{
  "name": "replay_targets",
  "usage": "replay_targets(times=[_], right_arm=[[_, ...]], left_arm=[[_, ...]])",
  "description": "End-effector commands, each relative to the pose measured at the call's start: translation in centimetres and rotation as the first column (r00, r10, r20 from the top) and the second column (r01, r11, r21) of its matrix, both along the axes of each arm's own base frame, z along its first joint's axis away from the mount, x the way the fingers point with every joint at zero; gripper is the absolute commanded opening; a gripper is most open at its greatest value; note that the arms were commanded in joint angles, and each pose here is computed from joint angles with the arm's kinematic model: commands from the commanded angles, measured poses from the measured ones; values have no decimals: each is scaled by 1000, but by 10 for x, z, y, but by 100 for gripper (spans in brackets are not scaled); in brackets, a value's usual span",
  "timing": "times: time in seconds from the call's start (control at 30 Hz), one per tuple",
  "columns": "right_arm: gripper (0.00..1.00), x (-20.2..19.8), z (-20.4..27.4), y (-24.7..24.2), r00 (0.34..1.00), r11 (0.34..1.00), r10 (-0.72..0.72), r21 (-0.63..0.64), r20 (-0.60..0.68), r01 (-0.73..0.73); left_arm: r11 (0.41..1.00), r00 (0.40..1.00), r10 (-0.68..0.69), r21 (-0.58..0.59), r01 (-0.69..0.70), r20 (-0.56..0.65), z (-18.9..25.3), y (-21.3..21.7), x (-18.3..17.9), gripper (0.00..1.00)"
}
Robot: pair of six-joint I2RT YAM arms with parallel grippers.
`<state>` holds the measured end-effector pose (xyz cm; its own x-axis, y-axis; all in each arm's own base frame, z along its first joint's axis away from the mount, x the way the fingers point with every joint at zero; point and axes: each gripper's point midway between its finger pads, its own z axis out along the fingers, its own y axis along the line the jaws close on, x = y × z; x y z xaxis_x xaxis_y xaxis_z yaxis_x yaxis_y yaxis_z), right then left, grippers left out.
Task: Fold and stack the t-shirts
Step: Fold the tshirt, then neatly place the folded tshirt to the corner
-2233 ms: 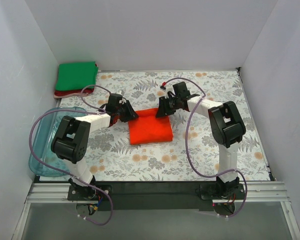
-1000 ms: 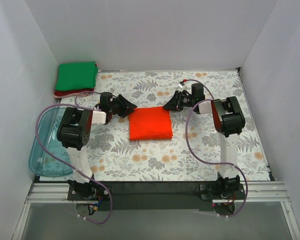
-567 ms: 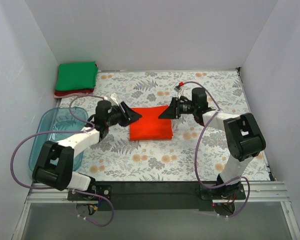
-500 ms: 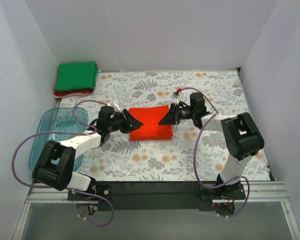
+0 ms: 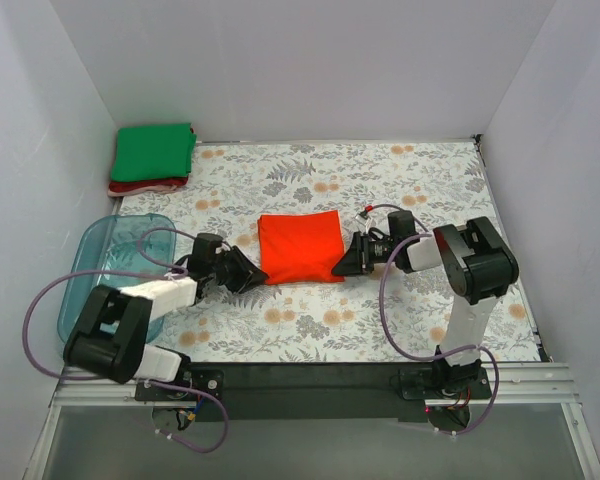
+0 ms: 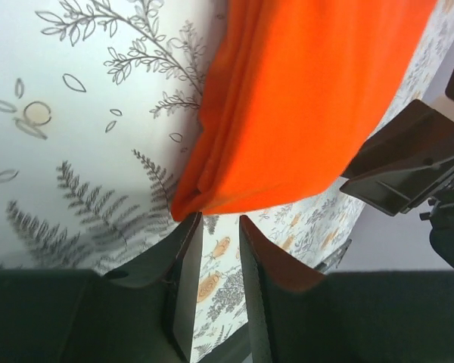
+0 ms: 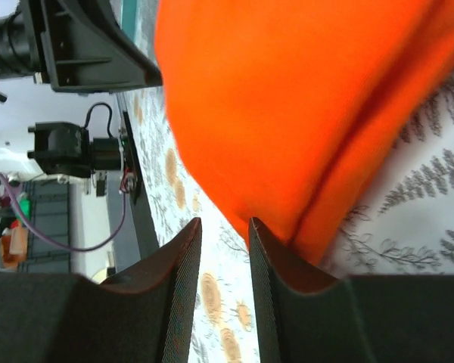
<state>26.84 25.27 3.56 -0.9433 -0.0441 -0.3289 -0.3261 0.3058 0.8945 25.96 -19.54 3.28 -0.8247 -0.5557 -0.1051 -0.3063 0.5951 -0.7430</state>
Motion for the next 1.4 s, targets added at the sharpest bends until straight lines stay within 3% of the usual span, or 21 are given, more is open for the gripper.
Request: replay_targets(times=[0.0,0.13,0.2,0.27,0.37,0.47,0.5,0.57,0.6,0.77,0.87,1.0,1.07,1.1,1.13,1.2,1.33,1.37], right_arm=[[38,14,46,10,988,1000,-21,24,153,18],[40,13,96,46,975,997,6,70,223,-22],[41,15,109,71,968,997,-2,71,252,-16],[42,10,108,95,974,997,-6,70,227,-11],[42,14,98,123,979,995,5,92,202,-24],[41,13,73,139,989,988,37,141,143,-57],[41,11,49,141,998,990,40,132,54,-47],[41,10,38,142,998,983,45,175,43,-52],[41,7,18,141,999,986,35,165,-32,-29],[39,0,-9,131,996,993,-2,118,-95,13],[39,6,10,130,1000,994,-4,107,-30,7],[40,20,64,133,987,995,7,93,160,-22],[41,23,68,131,985,1000,-3,32,171,-3],[42,26,78,130,967,1000,14,6,256,-16],[43,23,76,130,971,997,41,-70,237,-25],[45,34,75,127,927,980,60,-196,370,15],[51,24,71,129,864,888,183,-455,468,59],[53,31,68,125,842,851,182,-510,509,125]], left_arm=[[992,987,76,85,-88,143,43,23,13,27],[970,945,117,171,-175,305,88,48,23,43],[951,930,109,234,-200,350,99,60,24,60],[915,904,111,313,-256,413,115,79,27,78],[845,858,121,402,-353,499,133,108,30,90],[801,823,125,432,-414,555,140,124,28,91],[792,819,131,438,-425,559,137,128,27,91],[795,807,130,426,-432,576,135,128,26,91],[800,812,124,427,-422,570,132,126,25,91],[791,817,113,447,-418,565,132,127,30,93],[792,817,115,445,-419,565,132,127,30,94],[789,815,130,439,-430,565,133,130,31,94],[789,818,140,437,-433,557,132,131,31,94],[787,819,147,436,-436,554,131,133,32,95],[790,827,148,439,-429,542,127,132,31,97],[785,830,176,434,-442,529,125,137,32,98],[775,849,228,440,-455,477,113,147,33,98],[788,858,228,431,-441,461,110,146,34,98]])
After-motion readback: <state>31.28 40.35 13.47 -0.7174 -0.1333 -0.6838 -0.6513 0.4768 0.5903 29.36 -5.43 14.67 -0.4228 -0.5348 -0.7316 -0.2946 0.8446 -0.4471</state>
